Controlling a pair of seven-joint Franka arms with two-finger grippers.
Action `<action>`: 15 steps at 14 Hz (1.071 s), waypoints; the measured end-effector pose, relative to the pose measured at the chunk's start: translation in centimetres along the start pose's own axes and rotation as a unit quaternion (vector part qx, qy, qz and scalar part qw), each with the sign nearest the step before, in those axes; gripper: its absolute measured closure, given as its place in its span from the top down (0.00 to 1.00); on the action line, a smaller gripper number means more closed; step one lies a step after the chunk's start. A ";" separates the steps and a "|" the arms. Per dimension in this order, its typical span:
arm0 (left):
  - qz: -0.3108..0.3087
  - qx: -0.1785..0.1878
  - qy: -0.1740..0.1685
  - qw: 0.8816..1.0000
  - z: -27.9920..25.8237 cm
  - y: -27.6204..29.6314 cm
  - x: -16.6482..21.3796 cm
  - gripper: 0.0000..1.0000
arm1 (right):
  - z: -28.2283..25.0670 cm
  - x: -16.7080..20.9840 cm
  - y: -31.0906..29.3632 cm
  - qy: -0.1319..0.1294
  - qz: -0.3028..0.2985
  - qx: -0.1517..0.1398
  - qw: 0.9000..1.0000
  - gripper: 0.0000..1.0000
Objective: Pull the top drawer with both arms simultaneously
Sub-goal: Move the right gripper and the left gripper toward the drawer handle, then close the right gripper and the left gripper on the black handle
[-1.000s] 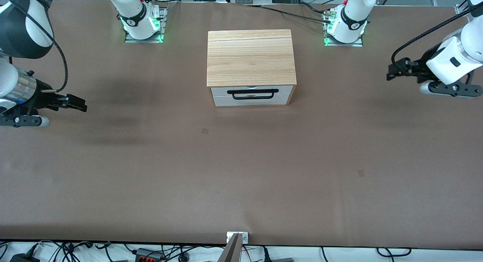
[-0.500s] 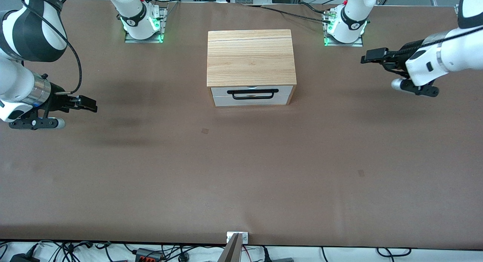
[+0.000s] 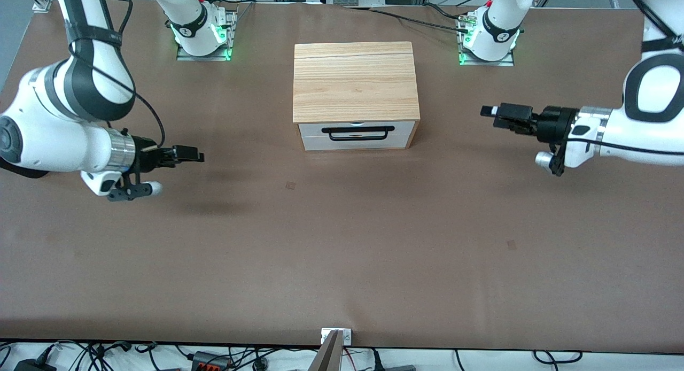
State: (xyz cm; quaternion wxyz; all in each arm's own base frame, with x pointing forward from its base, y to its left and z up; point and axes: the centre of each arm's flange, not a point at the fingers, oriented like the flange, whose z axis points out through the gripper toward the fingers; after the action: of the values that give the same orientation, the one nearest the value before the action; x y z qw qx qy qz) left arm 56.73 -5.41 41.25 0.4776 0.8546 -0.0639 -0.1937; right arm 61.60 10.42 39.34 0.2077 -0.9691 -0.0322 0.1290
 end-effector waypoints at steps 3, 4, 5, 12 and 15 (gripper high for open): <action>0.081 -0.097 0.050 0.991 3.4 -6.3 1.8 1.00 | 3.2 1.3 -1.1 -0.012 -0.015 0.101 0.995 1.00; 0.096 -0.128 0.074 0.984 5.2 -8.1 2.0 1.00 | 4.4 1.7 -1.8 -0.014 -0.030 0.138 0.990 1.00; 0.107 -0.152 0.093 0.978 7.1 -9.4 2.0 1.00 | 5.7 2.0 -2.4 -0.016 -0.041 0.170 0.984 1.00; 0.154 -0.232 0.182 0.943 18.6 -14.1 4.3 1.00 | 17.1 3.9 -3.3 0.006 -0.120 0.387 0.914 1.00; 0.161 -0.238 0.206 0.935 23.9 -13.0 4.1 1.00 | 22.8 3.2 -6.1 0.007 -0.147 0.426 0.892 1.00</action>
State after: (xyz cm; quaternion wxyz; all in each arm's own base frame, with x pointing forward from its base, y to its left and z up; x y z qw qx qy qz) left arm 50.10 -18.60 17.97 0.6942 0.7157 -0.0523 0.0568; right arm 58.65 25.36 21.06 0.6177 -0.7725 -0.1150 0.0917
